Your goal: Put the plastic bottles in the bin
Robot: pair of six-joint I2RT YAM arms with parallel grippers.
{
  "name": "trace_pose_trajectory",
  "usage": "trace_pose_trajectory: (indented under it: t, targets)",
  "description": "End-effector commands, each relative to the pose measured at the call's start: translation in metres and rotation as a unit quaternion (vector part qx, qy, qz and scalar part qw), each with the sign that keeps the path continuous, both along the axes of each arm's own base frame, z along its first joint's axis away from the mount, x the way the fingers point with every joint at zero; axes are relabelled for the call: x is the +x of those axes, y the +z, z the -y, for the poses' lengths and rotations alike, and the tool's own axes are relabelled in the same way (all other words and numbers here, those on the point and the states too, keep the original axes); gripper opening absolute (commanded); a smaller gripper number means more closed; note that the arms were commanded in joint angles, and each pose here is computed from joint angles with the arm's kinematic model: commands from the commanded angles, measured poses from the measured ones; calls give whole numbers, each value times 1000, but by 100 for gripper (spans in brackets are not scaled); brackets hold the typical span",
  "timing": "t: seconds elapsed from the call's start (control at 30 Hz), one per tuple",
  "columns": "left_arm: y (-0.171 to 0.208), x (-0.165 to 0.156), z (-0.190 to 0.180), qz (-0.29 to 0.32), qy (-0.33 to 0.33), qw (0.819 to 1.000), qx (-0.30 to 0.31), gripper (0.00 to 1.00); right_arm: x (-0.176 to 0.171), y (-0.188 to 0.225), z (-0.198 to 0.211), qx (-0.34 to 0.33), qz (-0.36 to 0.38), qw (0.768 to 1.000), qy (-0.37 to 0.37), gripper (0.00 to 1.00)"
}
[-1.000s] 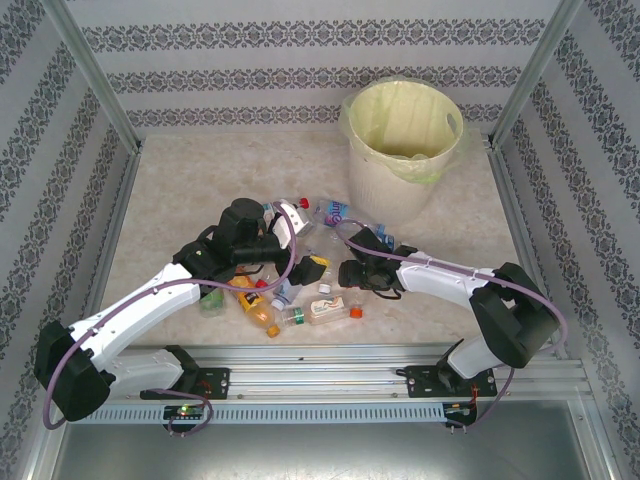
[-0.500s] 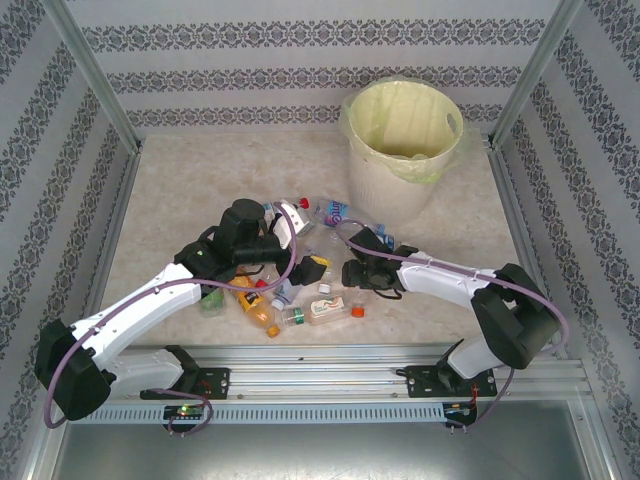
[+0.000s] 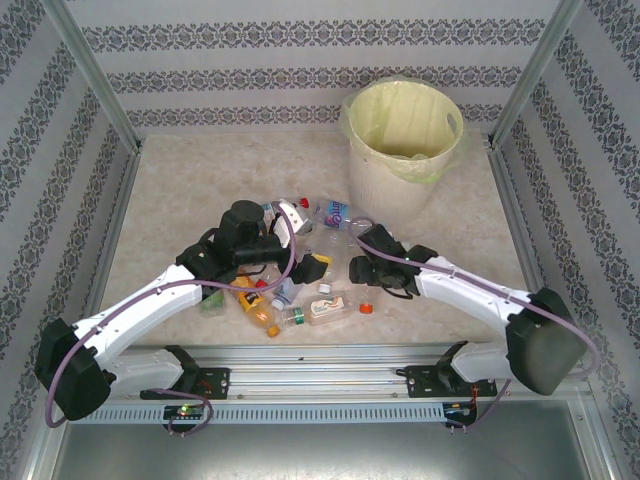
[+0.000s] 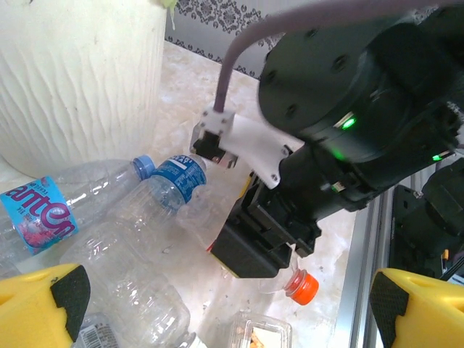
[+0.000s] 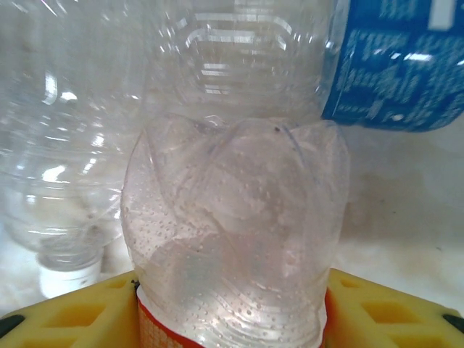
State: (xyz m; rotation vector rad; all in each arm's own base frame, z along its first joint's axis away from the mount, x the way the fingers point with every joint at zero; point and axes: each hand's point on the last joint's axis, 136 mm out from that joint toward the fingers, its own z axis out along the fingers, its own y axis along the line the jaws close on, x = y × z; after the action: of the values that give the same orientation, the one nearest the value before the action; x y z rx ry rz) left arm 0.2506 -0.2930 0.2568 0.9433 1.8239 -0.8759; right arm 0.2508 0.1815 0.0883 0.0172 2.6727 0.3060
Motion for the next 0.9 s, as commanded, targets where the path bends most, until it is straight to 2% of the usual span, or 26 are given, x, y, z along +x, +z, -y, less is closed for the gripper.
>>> trace_pose_trajectory:
  t: [0.0,0.2,0.57,0.73,0.87]
  targets:
    - [22,1,6,14,2,999,-49,100,6,36,10,-8,38,999,-2,57]
    - [48,9,15,19,7,994,-107,100,8,91,14,4,85,996,7,56]
    - [125,22,28,60,2,974,-220,100,22,193,28,11,199,980,1,55]
    - [144,21,29,75,-11,962,-260,100,33,232,38,-1,250,968,-6,54]
    - [144,23,26,91,-6,953,-288,100,43,258,41,0,283,959,-9,54]
